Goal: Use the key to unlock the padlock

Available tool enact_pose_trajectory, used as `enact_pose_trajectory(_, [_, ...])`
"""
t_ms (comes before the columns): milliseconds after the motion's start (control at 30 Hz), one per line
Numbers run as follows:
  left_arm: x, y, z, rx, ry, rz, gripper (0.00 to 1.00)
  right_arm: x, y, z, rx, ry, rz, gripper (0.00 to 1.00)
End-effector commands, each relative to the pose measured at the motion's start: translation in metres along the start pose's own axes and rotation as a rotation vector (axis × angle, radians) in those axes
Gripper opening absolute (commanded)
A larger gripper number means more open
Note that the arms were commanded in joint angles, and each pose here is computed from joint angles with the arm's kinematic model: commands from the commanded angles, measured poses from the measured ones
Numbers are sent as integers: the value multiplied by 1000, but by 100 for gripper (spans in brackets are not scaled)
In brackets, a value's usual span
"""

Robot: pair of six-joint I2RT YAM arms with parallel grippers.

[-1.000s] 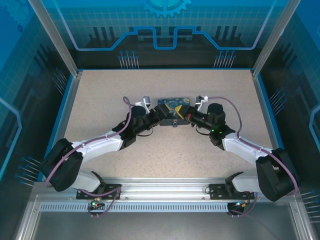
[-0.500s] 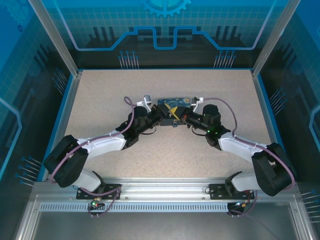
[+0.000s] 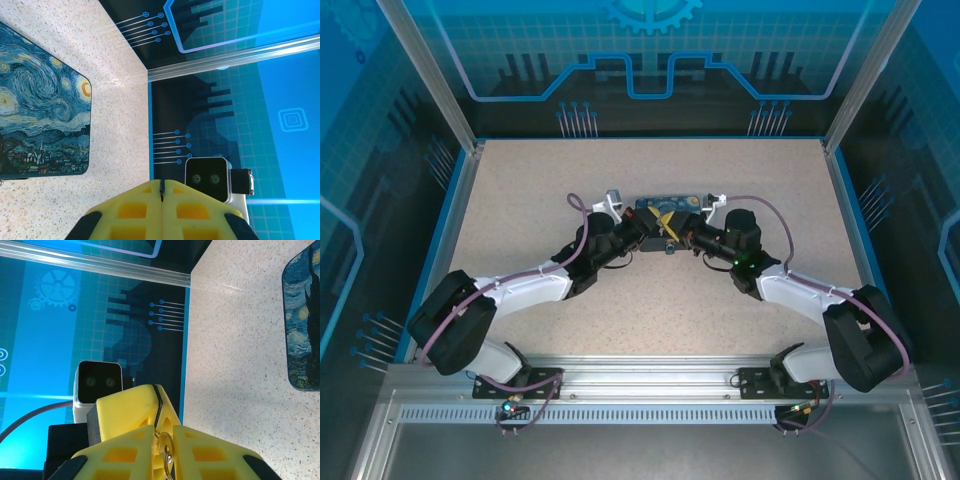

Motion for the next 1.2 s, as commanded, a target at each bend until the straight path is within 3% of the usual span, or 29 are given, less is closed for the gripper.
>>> enact_pose_trajectory(0, [-18,0,-6,-32,11,47,0,15,0,2,3,-33,-50,17])
enact_pose_trajectory(1167, [-15,-1,-5,-32,-15,59,0,20,-7,-4,-13,-44,-64,16])
Point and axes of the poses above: each hand's point on the last joint's axis, 136 mm out from that joint toward the fingers, its own y axis out along the fingers, its own x axis along the line the jaws close on, z = x × y, the point moved 1 cm from there along -y, back along the fingers, and after that the axes turned 3 degrees about -y, right-handed, at the moved point
